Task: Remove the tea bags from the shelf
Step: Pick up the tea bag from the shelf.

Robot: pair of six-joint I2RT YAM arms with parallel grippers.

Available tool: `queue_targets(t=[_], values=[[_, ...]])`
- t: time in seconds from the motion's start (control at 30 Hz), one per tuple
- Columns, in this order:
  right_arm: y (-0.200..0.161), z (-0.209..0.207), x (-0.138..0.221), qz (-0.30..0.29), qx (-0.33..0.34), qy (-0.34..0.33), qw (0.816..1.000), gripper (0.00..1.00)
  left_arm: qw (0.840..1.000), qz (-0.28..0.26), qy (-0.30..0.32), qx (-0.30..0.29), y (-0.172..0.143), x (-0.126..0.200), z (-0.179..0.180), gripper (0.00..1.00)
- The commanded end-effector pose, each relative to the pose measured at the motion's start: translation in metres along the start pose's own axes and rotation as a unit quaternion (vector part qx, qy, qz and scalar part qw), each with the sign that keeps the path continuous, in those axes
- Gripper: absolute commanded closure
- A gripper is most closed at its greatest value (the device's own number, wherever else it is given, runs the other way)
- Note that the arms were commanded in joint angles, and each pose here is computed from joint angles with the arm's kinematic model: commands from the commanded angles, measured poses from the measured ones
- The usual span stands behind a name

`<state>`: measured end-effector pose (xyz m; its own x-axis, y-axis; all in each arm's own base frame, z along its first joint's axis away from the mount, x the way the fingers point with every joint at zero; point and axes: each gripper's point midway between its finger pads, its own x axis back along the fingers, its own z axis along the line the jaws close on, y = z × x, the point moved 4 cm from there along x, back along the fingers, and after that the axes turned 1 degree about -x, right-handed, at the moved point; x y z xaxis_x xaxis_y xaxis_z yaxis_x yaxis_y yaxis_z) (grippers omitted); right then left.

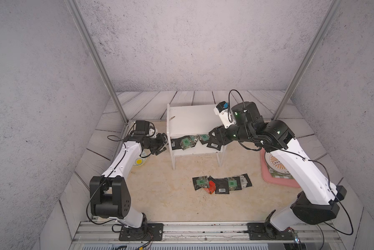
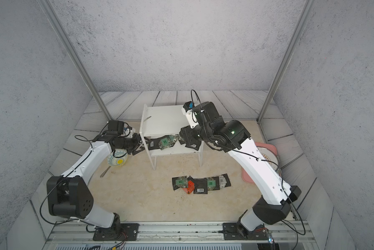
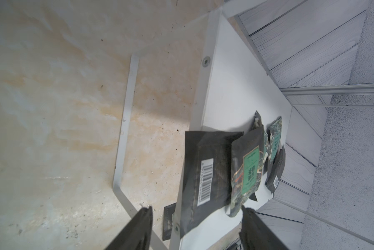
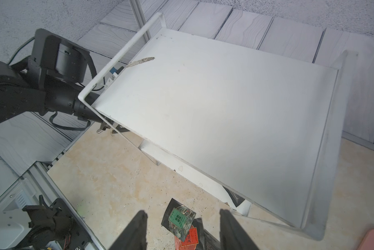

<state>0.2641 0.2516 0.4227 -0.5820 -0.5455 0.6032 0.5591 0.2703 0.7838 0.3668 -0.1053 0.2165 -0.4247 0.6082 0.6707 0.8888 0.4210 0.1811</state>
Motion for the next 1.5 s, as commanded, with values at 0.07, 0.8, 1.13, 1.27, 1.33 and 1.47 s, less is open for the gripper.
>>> queue_targets(t=[0.07, 0.8, 1.13, 1.27, 1.33, 1.47], values=[[0.002, -0.008, -0.014, 0.011, -0.001, -0.019, 1.0, 0.44, 1.0, 0.014, -0.014, -0.003, 0.006, -0.012, -0.003, 0.35], [-0.009, -0.015, -0.032, 0.028, -0.012, -0.028, 0.999, 0.44, 0.999, 0.024, -0.027, -0.018, 0.003, -0.023, -0.004, 0.77], [-0.014, -0.018, -0.037, 0.034, -0.015, -0.033, 0.999, 0.44, 0.999, 0.014, -0.016, -0.029, 0.0, -0.012, -0.005, 0.89], [-0.015, -0.02, -0.038, 0.036, -0.017, -0.035, 0.999, 0.44, 0.999, 0.007, -0.015, -0.03, 0.001, -0.004, -0.005, 0.92], [-0.015, -0.02, -0.04, 0.036, -0.017, -0.035, 0.999, 0.44, 0.999, 0.002, -0.015, -0.031, 0.002, 0.001, -0.005, 0.92], [-0.015, -0.021, -0.041, 0.037, -0.019, -0.035, 0.999, 0.44, 0.999, -0.008, -0.013, -0.03, 0.004, 0.012, -0.004, 0.94]])
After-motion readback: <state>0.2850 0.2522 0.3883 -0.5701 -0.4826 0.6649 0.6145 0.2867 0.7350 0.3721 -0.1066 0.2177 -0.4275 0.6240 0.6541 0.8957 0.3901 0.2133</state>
